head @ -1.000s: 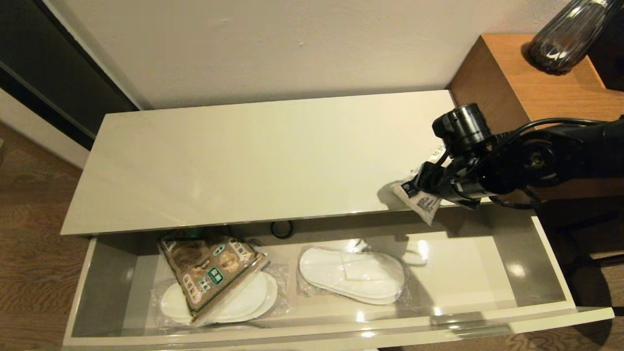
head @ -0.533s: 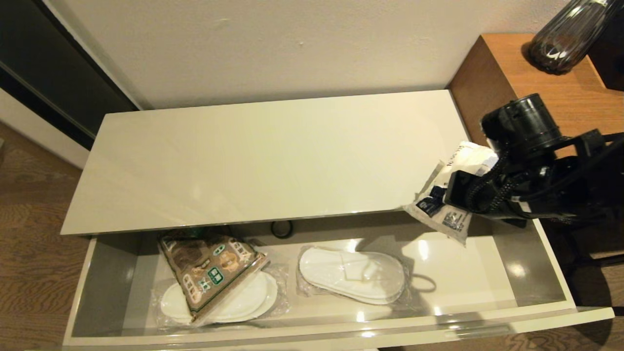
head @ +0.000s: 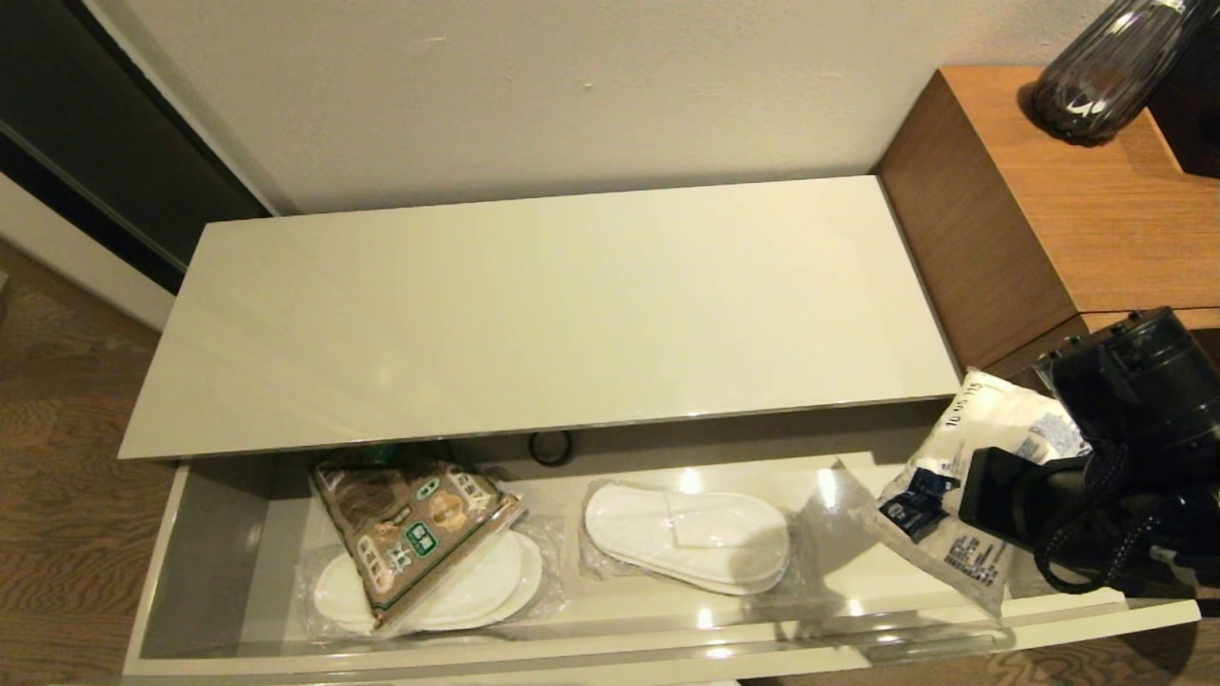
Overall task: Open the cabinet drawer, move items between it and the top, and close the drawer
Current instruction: Put the tissue in the drawer
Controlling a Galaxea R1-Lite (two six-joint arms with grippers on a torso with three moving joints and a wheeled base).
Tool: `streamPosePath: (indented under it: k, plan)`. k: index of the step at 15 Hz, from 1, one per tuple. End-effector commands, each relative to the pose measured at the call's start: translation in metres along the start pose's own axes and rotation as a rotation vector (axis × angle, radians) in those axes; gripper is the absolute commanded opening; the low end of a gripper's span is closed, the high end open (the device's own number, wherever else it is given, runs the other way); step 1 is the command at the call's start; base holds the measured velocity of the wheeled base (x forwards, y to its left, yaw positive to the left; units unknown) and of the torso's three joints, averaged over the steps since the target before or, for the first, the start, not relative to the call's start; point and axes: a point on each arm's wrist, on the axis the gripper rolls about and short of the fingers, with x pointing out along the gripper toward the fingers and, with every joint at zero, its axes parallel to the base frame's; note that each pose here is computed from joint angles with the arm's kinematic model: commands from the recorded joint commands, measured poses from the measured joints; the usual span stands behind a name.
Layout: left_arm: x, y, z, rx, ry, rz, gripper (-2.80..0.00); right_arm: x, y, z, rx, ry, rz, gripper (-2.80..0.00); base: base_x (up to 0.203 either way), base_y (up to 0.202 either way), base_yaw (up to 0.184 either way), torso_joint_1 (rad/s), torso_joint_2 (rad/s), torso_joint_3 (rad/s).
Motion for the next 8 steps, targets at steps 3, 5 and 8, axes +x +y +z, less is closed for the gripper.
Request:
streamPosePath:
  k: [3,5,8]
  plan:
    - [0.0,0.0,0.0,0.001,0.001,0.0,-2.8,0.028,0.001,0.001,0.104,0.001,-0.068,-2.8,0.0,0.0,0.0,0.0,0.0,0.0]
    - [0.0,0.0,0.0,-0.001,0.001,0.0,-2.8,0.041,-0.003,0.004,0.164,-0.012,-0.131,-2.8,0.0,0.0,0.0,0.0,0.0,0.0]
    - [0.0,0.0,0.0,-0.001,0.001,0.001,-2.8,0.062,-0.01,0.004,0.235,-0.021,-0.176,-2.8,0.0,0.0,0.0,0.0,0.0,0.0]
